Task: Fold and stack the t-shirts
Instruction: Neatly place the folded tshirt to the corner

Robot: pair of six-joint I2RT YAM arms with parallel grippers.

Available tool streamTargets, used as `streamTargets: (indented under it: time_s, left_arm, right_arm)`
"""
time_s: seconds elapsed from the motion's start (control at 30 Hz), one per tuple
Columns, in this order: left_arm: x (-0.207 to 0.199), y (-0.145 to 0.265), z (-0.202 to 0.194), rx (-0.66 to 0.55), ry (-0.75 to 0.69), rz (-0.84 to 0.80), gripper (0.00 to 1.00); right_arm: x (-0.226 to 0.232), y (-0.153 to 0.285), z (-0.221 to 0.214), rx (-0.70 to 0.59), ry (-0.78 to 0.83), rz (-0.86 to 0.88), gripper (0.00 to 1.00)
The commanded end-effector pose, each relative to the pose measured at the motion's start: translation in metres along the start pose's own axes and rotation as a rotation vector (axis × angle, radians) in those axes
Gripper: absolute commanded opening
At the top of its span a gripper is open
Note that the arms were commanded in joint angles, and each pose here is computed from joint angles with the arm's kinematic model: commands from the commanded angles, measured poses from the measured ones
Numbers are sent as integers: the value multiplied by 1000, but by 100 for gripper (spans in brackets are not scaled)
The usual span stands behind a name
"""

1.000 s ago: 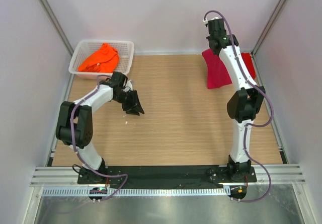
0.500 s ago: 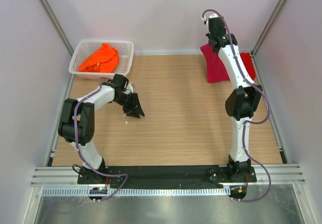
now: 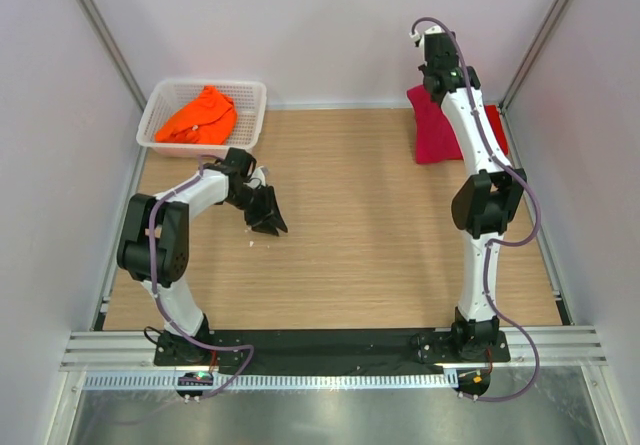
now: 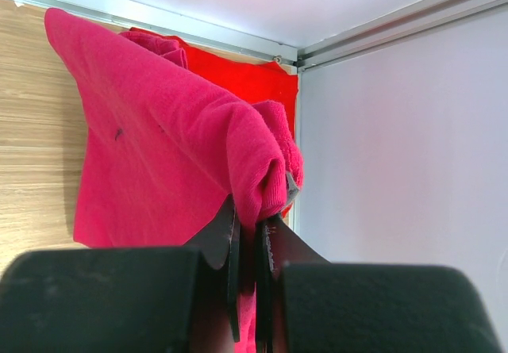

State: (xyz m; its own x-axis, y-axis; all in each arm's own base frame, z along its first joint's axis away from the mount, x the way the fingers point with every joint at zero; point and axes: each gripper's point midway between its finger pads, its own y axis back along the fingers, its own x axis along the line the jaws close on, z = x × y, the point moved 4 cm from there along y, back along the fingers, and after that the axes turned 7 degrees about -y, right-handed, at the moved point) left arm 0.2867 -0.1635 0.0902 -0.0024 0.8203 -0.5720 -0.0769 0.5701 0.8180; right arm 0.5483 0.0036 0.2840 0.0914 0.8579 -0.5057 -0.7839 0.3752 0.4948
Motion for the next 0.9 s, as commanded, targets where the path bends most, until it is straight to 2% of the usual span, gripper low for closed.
streamTargets:
  time_s: [0.0,0.47,0.87]
  left_arm:
    - [-3,-1,3,2,-5,-31,33]
    - [-3,-3,3,3,-3,-33,33]
    - [-3,-4,4,6,-4,-37,33]
  right_arm:
    - [-42,45,39,-146,-67,-58,1]
    - [-60,69,40,-173,-83,-53,1]
    - [-54,57,31,-154,-92,3,1]
